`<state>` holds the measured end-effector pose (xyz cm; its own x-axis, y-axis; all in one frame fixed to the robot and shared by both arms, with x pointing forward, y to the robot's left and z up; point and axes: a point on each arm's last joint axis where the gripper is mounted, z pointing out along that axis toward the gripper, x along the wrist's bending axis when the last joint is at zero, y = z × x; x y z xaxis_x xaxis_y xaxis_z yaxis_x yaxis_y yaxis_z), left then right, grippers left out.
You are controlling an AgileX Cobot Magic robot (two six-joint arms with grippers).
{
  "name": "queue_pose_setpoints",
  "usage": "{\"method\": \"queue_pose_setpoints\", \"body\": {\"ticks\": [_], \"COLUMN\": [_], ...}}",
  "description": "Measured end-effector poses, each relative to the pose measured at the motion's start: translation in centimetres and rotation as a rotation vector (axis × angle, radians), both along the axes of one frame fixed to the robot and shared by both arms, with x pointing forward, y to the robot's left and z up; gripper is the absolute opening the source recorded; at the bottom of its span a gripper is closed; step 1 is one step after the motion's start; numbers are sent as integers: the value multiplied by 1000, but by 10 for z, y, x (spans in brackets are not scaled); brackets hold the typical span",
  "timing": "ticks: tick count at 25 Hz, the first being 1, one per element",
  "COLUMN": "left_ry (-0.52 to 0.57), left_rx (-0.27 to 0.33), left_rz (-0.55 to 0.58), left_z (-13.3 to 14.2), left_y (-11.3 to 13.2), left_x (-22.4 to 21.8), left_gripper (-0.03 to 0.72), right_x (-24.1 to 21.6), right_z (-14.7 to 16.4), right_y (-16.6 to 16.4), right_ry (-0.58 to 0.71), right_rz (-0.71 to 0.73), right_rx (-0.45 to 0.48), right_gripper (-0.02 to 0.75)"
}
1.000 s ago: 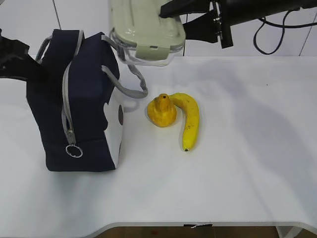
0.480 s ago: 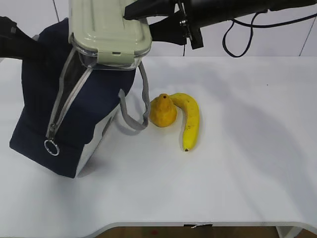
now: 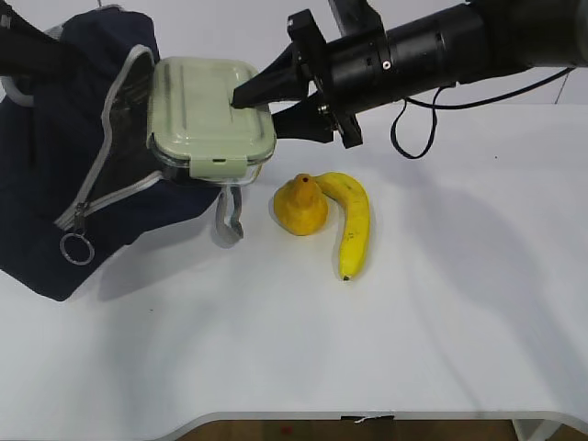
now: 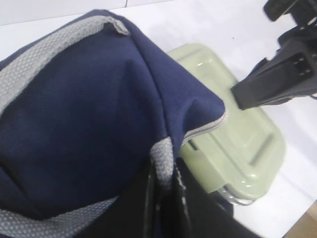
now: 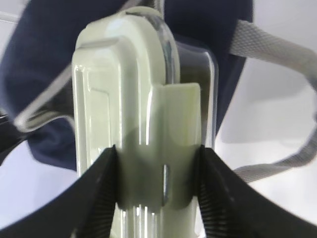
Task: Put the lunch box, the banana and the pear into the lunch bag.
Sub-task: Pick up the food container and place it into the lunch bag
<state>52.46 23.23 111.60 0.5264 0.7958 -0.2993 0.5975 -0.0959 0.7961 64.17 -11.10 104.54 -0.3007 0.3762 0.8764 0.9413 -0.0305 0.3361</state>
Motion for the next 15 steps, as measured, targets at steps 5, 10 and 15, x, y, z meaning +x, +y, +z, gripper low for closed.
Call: {"method": "queue_pose_setpoints", "body": {"ticks": [5,10,15], "left_ry": [2,30,62], "left_rx": [-5,-18,-56], "left_rz": [-5,-6,-15], "left_z": [0,-7,-19], "left_y": [0,-2,-5], "left_x": [0,5,16], "left_gripper": [27,27,27], "right_x": [6,8,12], "right_z": [-21,-25,-23], "right_y": [7,32,49], "right_ry": [48,40,8], "right_rz": [-12,26,33], "right_rx": [0,20,26], "right_gripper": [366,366,366]}}
